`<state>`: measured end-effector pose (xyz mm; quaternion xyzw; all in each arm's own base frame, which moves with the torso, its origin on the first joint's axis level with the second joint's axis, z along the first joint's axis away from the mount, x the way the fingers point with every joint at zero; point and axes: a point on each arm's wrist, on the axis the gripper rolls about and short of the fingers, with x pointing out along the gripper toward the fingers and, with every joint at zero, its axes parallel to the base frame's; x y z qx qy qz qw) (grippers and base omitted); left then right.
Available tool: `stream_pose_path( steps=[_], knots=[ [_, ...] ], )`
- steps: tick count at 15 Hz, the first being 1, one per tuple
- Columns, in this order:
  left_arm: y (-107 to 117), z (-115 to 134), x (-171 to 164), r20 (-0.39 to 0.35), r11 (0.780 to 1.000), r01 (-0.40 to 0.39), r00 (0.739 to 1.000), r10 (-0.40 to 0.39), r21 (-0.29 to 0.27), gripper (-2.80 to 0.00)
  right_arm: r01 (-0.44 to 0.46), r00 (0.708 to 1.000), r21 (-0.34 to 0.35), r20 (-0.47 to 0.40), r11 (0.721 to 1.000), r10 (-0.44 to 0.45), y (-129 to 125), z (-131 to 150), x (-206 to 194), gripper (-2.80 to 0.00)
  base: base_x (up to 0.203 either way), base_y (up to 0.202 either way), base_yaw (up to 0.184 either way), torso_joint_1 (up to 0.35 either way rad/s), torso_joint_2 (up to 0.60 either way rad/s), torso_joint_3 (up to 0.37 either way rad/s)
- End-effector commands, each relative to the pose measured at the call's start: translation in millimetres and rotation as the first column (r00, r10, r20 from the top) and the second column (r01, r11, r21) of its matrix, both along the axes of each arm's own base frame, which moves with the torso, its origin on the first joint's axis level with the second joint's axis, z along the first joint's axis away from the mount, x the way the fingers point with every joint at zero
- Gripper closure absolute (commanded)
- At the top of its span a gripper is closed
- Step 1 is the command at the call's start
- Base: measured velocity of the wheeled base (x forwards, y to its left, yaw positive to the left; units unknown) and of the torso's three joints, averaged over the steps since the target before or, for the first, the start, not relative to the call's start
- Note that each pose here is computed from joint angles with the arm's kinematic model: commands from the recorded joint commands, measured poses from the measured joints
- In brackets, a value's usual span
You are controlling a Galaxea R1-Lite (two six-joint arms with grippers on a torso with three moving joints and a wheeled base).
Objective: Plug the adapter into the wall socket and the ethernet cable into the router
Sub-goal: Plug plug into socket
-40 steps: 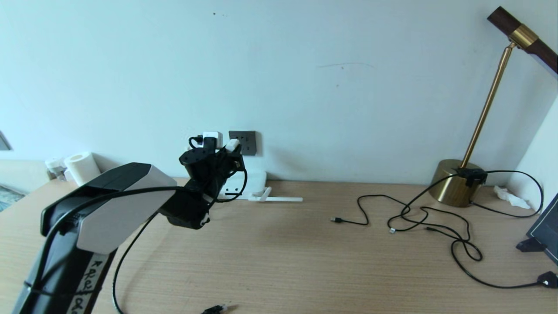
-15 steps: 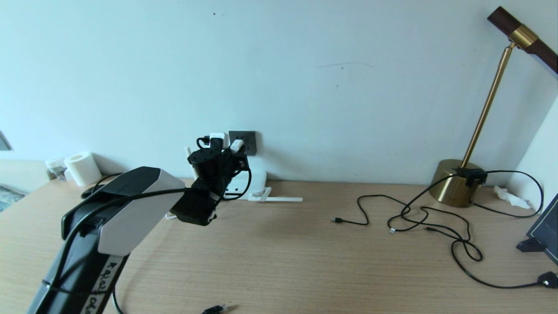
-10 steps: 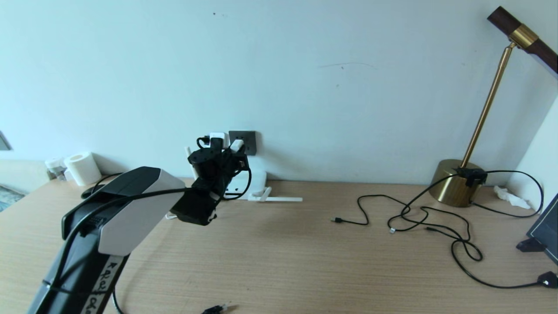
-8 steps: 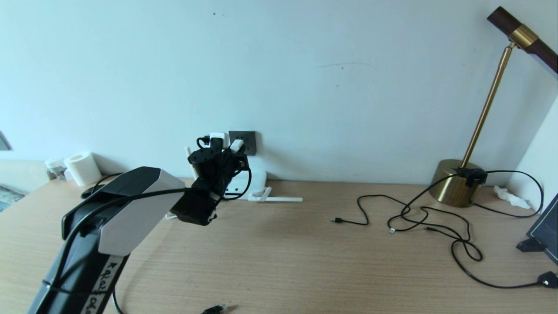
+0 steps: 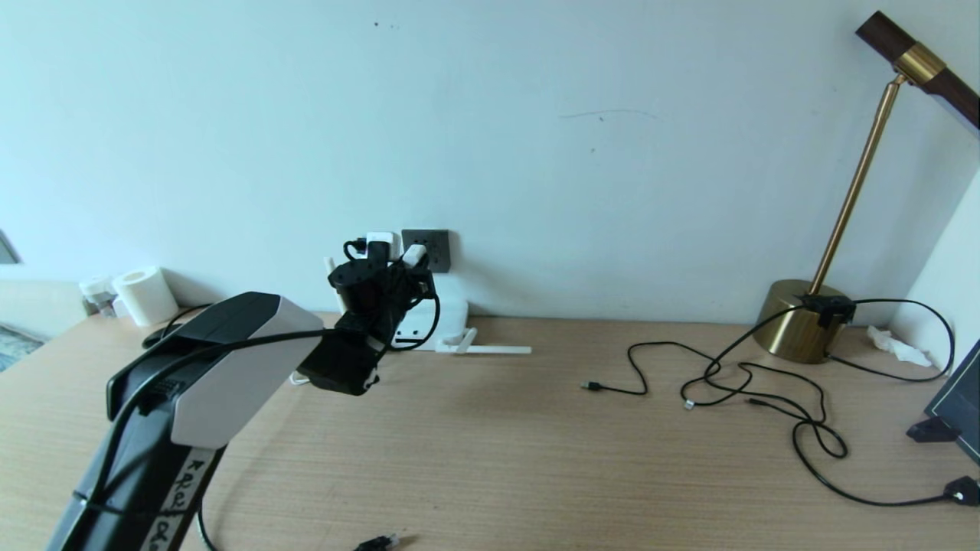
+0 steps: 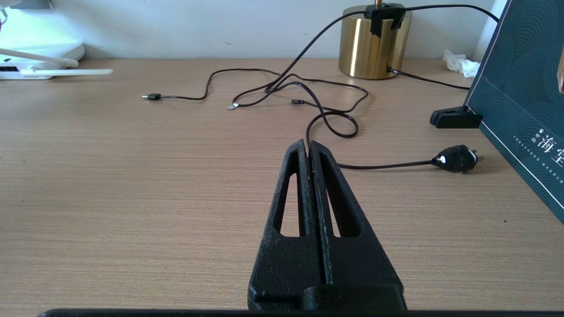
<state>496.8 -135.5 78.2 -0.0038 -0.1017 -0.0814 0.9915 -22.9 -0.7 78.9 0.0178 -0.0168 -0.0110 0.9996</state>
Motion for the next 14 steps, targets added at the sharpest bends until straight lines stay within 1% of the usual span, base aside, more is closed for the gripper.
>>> stream_pose_path(
  steps=[1, 14],
  knots=[
    [0.4, 1.3, 0.3, 0.009, 1.000, -0.001, 1.000, 0.001, -0.003, 0.00, -0.001, 1.000, 0.000, -0.009, 1.000, 0.001, 0.0, -2.5, 0.7, 0.00, 0.000, 0.000, 0.000, 0.000, 0.00, 0.000],
    [-1.6, 10.0, 4.4, 0.019, 1.000, 0.000, 1.000, 0.000, -0.005, 0.00, -0.001, 1.000, 0.000, -0.009, 1.000, 0.001, 0.0, -2.5, 0.7, 0.00, 0.000, 0.000, 0.000, 0.000, 0.00, 0.000]
  ],
)
